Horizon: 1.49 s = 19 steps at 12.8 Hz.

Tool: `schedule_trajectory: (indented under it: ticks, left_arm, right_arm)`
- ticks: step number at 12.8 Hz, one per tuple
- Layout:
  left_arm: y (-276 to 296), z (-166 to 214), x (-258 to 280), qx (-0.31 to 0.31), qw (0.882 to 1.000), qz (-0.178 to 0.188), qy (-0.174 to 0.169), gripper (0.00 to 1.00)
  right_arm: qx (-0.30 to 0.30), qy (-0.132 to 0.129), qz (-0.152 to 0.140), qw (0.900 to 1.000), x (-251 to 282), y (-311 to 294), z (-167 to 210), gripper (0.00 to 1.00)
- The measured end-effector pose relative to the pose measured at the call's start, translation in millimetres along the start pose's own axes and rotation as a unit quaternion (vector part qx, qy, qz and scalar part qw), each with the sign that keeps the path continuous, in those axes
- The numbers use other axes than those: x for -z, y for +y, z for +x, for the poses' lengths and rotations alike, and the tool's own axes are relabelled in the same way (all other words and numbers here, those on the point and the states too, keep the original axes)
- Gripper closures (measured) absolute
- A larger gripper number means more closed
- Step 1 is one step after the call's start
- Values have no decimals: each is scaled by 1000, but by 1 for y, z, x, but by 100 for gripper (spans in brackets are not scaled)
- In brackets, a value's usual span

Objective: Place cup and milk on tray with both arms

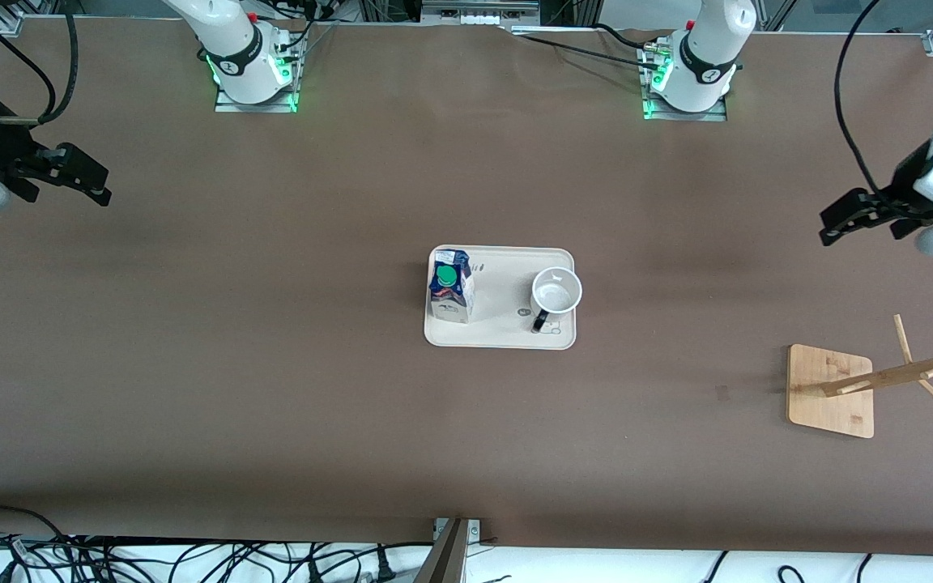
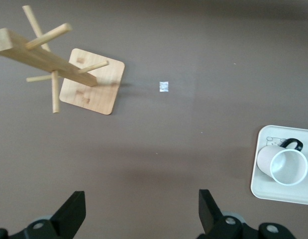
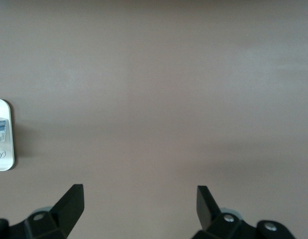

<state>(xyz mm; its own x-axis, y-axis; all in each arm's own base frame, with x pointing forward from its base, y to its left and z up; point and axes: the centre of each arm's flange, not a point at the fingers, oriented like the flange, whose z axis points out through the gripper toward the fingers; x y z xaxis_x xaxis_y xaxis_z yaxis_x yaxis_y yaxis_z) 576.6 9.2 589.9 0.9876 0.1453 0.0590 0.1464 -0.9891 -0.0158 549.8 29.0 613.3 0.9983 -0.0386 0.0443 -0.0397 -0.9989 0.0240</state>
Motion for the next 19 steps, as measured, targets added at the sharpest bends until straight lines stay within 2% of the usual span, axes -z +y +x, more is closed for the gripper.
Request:
schedule_trajectory:
  ticks: [4,6,9,11,15,19]
  left_arm:
    - [-34,1,-5,44,998,-47,-19,0]
    - [-30,1,0,43,997,-55,-15,0]
    - [-29,2,21,41,998,-57,-3,0]
    - [-25,-5,41,34,998,-56,-17,0]
    - [-22,-5,52,30,998,-54,-15,0]
    - [-7,-5,49,10,1000,-20,-15,0]
  right_arm:
    - [0,0,0,1000,0,0,0,0]
    - [0,0,0,1000,0,0,0,0]
    - [0,0,0,1000,0,0,0,0]
    - [0,0,0,1000,0,0,0,0]
    - [0,0,0,1000,0,0,0,0]
    - [0,0,0,1000,0,0,0,0]
